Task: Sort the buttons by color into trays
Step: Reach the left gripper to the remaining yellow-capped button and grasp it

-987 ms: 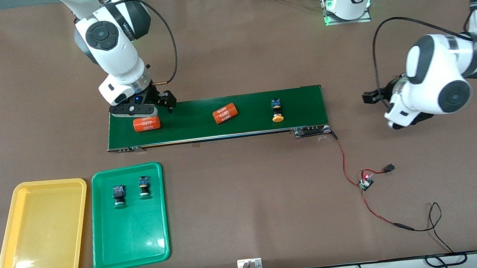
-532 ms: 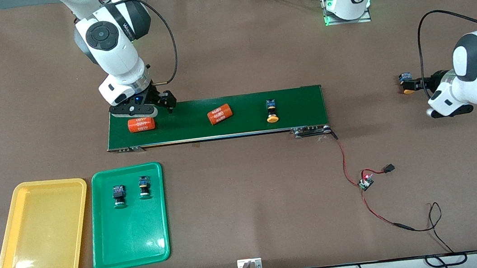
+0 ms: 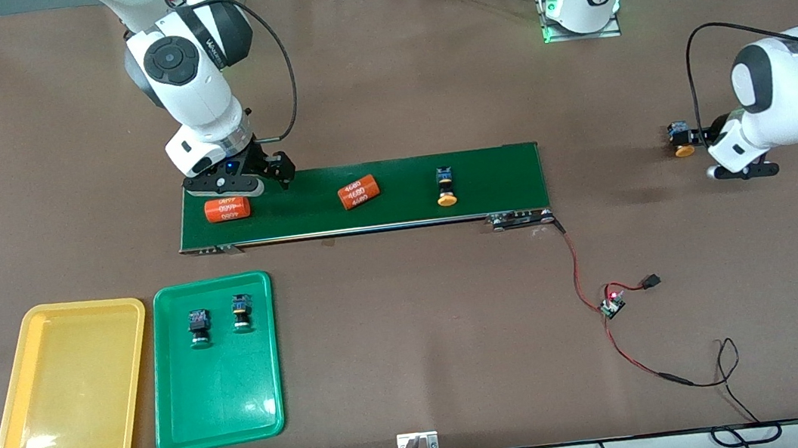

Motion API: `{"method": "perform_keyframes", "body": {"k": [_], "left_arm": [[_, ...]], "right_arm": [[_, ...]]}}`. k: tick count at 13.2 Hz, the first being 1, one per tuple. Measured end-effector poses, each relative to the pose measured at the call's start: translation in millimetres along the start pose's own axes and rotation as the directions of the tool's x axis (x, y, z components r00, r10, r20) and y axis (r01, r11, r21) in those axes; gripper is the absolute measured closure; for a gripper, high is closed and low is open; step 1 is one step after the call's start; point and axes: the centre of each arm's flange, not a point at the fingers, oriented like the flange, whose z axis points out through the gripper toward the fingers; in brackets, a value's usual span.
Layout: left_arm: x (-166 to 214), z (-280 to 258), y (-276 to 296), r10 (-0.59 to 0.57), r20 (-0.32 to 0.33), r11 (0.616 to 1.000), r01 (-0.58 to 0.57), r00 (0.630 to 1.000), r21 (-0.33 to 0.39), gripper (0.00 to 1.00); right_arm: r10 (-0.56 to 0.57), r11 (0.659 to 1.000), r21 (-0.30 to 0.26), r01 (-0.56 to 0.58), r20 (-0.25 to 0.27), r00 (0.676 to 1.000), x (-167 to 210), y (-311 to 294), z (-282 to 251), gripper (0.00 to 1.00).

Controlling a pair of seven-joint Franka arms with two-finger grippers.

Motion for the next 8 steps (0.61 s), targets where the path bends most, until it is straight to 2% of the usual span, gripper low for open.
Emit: {"method": "perform_keyframes", "body": {"k": [3,6,8], "left_arm": [[-22,30,5,0.0,-0.115,1.0,0.002,0.993,0.022,0.0],[-38,52,12,0.002,-0.127,1.0,0.001,0.992,0.021,0.05],[-39,52,11,0.002,-0.127,1.0,0.0,0.992,0.02,0.24]], "right_arm": [[0.0,1.0,0.0,0.0,0.0,1.0,0,0,0,0.0],[0.0,1.0,0.0,0.0,0.0,1.0,0,0,0,0.0],[0.0,1.0,0.0,0.0,0.0,1.0,0,0,0,0.0]]}}
